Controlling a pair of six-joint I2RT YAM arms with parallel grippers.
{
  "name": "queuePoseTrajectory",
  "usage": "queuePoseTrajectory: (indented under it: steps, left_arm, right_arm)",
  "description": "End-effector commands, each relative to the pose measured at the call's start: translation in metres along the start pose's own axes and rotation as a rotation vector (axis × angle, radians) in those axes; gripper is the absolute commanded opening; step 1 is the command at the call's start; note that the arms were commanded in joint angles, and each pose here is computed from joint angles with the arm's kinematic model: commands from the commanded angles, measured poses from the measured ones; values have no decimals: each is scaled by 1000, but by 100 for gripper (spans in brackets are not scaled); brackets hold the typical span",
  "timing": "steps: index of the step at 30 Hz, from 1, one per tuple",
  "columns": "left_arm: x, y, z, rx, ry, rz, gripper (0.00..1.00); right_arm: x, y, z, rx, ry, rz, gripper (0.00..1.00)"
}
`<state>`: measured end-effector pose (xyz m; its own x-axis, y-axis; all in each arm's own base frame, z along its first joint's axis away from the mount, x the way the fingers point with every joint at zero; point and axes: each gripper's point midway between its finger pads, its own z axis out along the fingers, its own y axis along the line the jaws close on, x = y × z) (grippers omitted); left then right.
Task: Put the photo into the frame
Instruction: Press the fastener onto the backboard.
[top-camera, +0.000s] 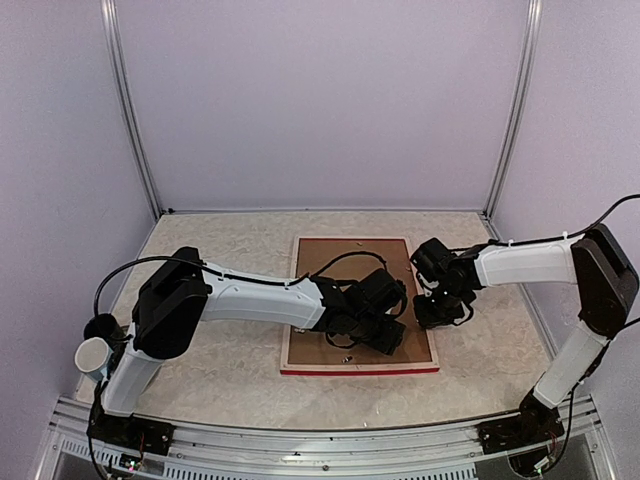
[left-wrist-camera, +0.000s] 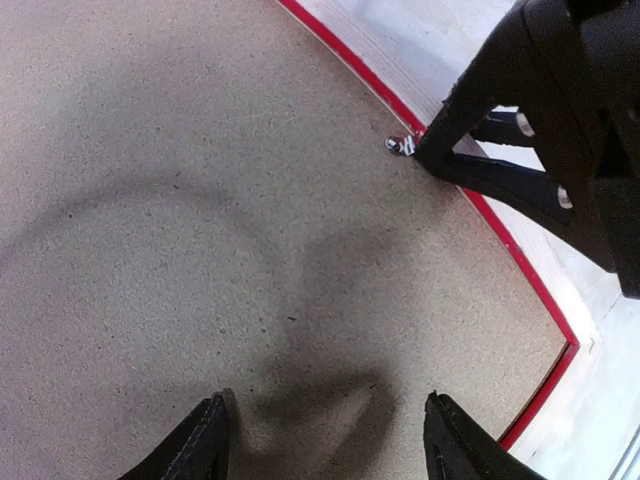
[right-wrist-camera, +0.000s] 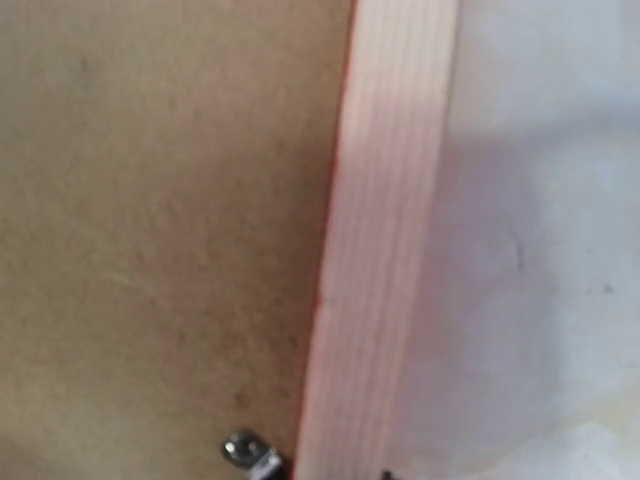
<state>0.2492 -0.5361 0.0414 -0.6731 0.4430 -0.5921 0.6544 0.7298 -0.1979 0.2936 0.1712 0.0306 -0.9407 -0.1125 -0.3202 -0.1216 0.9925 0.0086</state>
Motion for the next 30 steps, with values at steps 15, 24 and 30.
queuePoseTrajectory:
  steps: [15, 24, 30]
  left_arm:
    - [1, -2, -2, 2, -2, 3, 66]
    - [4, -2, -2, 1, 4, 2, 66]
    - [6, -4, 1, 8, 9, 2, 66]
  right_arm:
    - [-36, -1, -26, -22, -38, -33, 54]
    - [-12, -8, 2, -38, 47, -67, 55]
    - [-2, -5, 14, -61, 81, -89, 51]
